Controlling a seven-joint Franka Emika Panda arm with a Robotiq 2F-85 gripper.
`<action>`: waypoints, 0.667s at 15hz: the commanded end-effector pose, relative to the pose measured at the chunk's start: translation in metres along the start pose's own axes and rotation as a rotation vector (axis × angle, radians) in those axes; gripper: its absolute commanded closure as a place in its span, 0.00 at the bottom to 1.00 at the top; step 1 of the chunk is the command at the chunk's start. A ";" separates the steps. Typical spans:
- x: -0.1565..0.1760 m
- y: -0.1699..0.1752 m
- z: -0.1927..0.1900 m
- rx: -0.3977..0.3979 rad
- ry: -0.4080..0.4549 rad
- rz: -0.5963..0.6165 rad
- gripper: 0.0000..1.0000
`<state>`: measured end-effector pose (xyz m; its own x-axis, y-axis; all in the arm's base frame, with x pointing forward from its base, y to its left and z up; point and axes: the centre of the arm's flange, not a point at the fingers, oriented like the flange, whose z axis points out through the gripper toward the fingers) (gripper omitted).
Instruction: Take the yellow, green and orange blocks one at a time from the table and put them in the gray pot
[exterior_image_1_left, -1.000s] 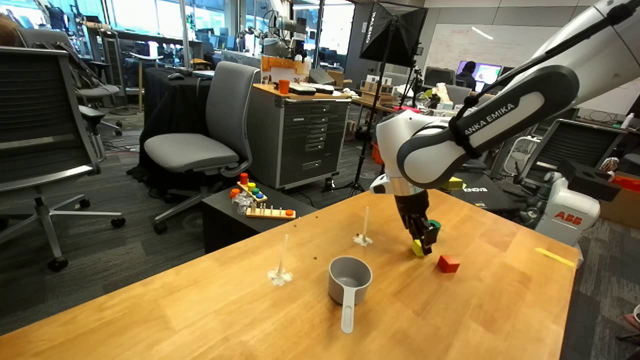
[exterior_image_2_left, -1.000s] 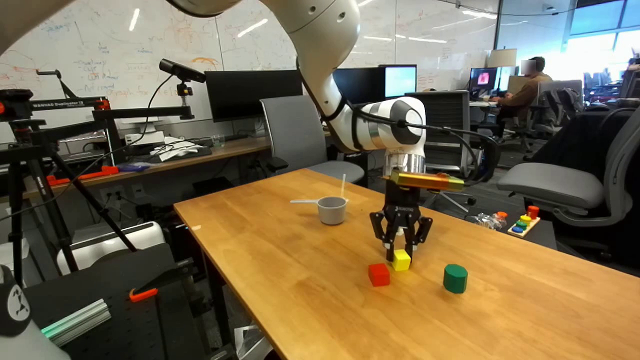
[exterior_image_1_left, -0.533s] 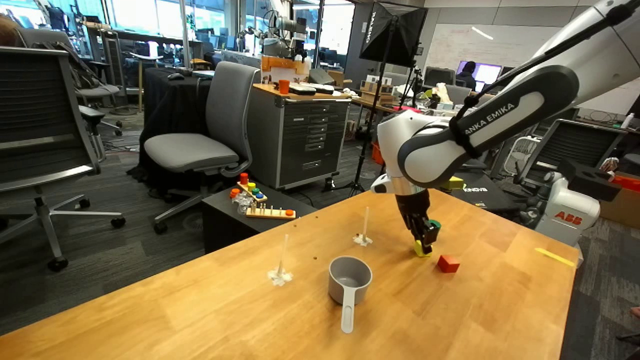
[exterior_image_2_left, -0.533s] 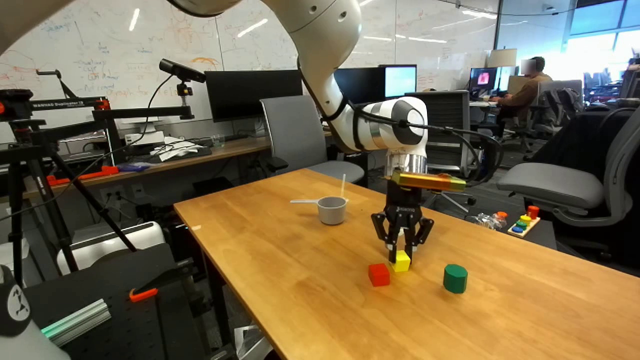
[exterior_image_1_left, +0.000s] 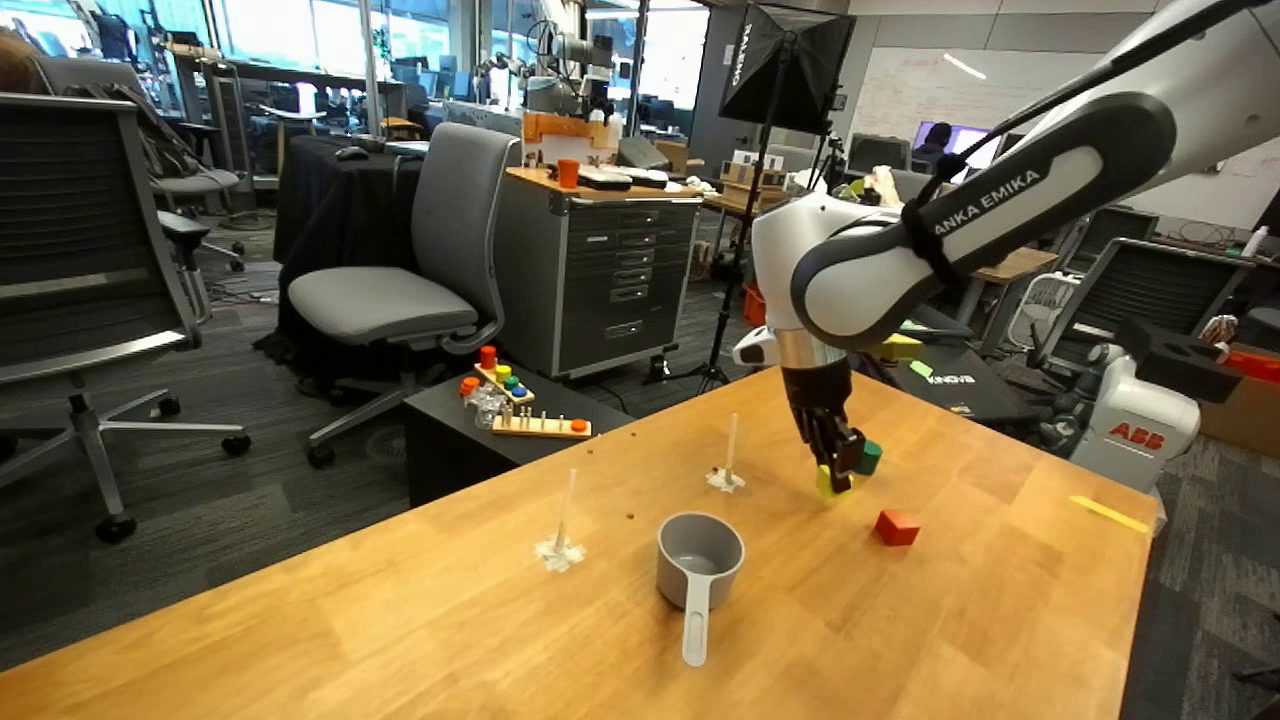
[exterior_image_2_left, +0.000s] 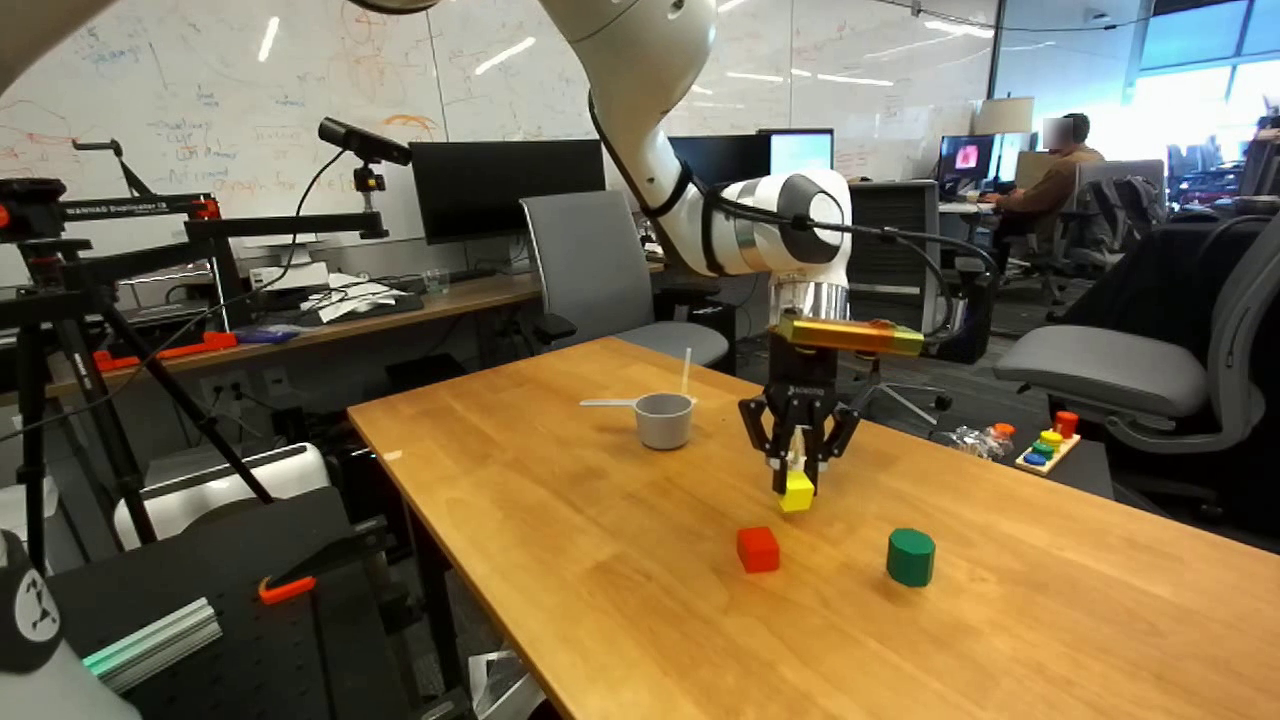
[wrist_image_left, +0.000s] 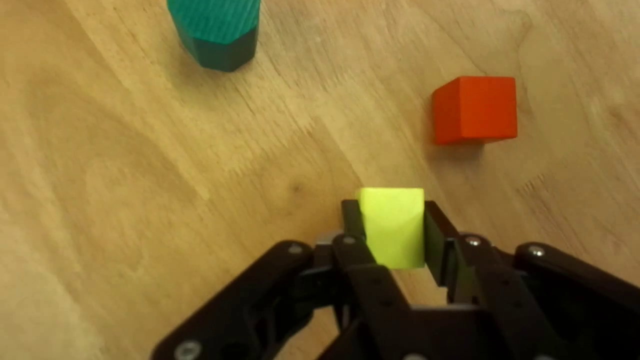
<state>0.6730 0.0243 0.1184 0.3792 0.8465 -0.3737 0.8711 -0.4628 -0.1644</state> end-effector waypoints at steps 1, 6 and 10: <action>0.003 -0.019 -0.039 -0.007 0.041 -0.017 0.92; 0.027 -0.052 -0.071 -0.045 0.072 -0.070 0.92; 0.049 -0.084 -0.083 -0.063 0.074 -0.127 0.92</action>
<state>0.6677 0.1065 0.1744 0.3115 0.9031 -0.2957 0.9196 -0.3649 -0.1458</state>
